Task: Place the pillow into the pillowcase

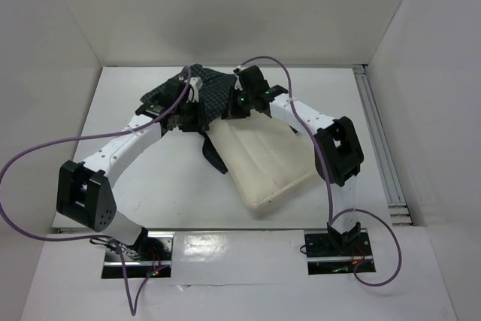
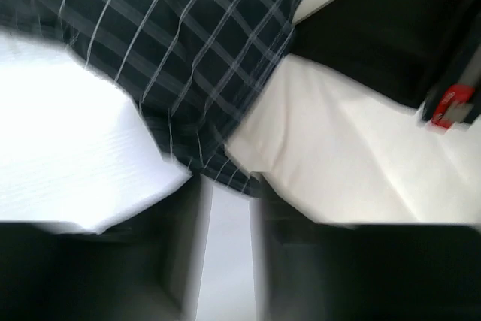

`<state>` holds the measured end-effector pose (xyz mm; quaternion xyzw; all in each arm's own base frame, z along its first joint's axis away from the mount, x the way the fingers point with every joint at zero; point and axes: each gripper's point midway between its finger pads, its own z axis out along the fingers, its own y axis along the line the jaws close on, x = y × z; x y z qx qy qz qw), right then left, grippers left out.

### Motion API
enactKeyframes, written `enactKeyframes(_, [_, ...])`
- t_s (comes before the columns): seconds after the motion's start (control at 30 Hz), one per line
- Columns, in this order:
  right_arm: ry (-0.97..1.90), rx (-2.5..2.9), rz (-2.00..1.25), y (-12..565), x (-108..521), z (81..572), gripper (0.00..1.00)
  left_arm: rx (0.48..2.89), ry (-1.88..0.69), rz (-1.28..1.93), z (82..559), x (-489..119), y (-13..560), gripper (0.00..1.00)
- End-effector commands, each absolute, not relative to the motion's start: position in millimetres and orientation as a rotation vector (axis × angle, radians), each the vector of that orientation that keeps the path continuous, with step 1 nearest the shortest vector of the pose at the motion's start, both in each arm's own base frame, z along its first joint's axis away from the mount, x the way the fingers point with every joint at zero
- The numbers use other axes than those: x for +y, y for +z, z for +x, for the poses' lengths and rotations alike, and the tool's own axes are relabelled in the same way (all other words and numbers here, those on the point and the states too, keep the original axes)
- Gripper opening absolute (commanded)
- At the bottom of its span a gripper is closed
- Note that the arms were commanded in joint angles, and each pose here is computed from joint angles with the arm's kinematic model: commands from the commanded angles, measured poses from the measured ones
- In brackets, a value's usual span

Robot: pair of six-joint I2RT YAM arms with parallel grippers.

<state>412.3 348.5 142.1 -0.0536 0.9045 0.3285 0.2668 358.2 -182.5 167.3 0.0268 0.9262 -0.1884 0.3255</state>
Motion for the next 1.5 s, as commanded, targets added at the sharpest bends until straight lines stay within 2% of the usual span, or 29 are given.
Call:
enactKeyframes(0.0, [0.981, 2.223, -0.141, 193.1, 356.0, 441.8, 0.00, 2.460, -0.398, -0.134, 343.5, -148.0, 174.4, 0.80])
enactKeyframes(0.03, [0.989, 2.209, -0.138, 200.9, 351.7, 443.3, 0.00, 2.479, -0.364, -0.215, 343.9, -132.2, 163.3, 0.89])
enactKeyframes(0.13, [1.004, 2.209, -0.156, 205.2, 348.1, 441.0, 0.00, 2.483, -0.384, -0.321, 330.2, -121.5, 140.3, 0.93])
enactKeyframes(0.2, [1.028, 2.221, -0.172, 202.3, 349.9, 436.2, 0.00, 2.499, -0.395, -0.388, 314.5, -118.8, 115.3, 0.91])
enactKeyframes(0.33, [1.069, 2.205, -0.199, 210.3, 353.5, 431.5, 0.00, 2.482, -0.479, -0.442, 315.6, -126.3, 87.8, 0.84])
enactKeyframes(0.43, [1.075, 2.215, -0.204, 209.1, 353.7, 429.1, 0.00, 2.439, -0.523, -0.410, 329.7, -137.2, 83.2, 0.84])
enactKeyframes(0.6, [1.089, 2.203, -0.220, 213.8, 352.1, 430.5, 0.00, 2.427, -0.418, -0.376, 350.4, -142.3, 55.6, 0.85])
enactKeyframes(0.87, [1.089, 2.203, -0.220, 216.1, 352.1, 430.6, 0.00, 2.404, -0.421, -0.365, 378.5, -154.4, 34.3, 0.85])
enactKeyframes(0.97, [1.106, 2.203, -0.225, 219.4, 350.1, 430.7, 0.00, 2.354, -0.446, -0.358, 394.6, -160.0, 41.7, 0.81])
enactKeyframes(1.0, [1.106, 2.203, -0.224, 219.4, 350.1, 430.7, 0.00, 2.346, -0.463, -0.351, 399.9, -163.9, 43.2, 0.78])
enactKeyframes(1.1, [1.106, 2.203, -0.224, 219.4, 350.1, 430.7, 0.00, 2.344, -0.487, -0.341, 408.1, -170.2, 45.1, 0.60])
enactKeyframes(1.13, [1.108, 2.194, -0.227, 223.3, 350.7, 431.8, 0.00, 2.335, -0.508, -0.333, 411.3, -173.8, 50.5, 0.48])
enactKeyframes(1.17, [1.106, 2.203, -0.225, 221.7, 350.1, 430.7, 0.00, 2.340, -0.529, -0.324, 409.9, -176.8, 50.9, 0.20])
enactKeyframes(1.2, [1.106, 2.203, -0.224, 221.7, 350.1, 430.7, 0.00, 2.344, -0.544, -0.317, 408.8, -178.9, 51.2, 0.03])
enactKeyframes(1.23, [1.109, 2.190, -0.227, 226.9, 350.9, 432.2, 0.00, 2.342, -0.584, -0.314, 408.0, -184.1, 59.7, 0.00])
enactKeyframes(1.33, [1.089, 2.176, -0.214, 236.3, 349.6, 436.8, 0.00, 2.297, -0.696, -0.272, 398.9, -194.8, 83.4, 0.00])
enactKeyframes(1.47, [0.985, 2.188, -0.191, 239.4, 349.1, 449.2, 0.00, 2.202, -0.969, -0.134, 366.6, -220.2, 134.8, 0.00])
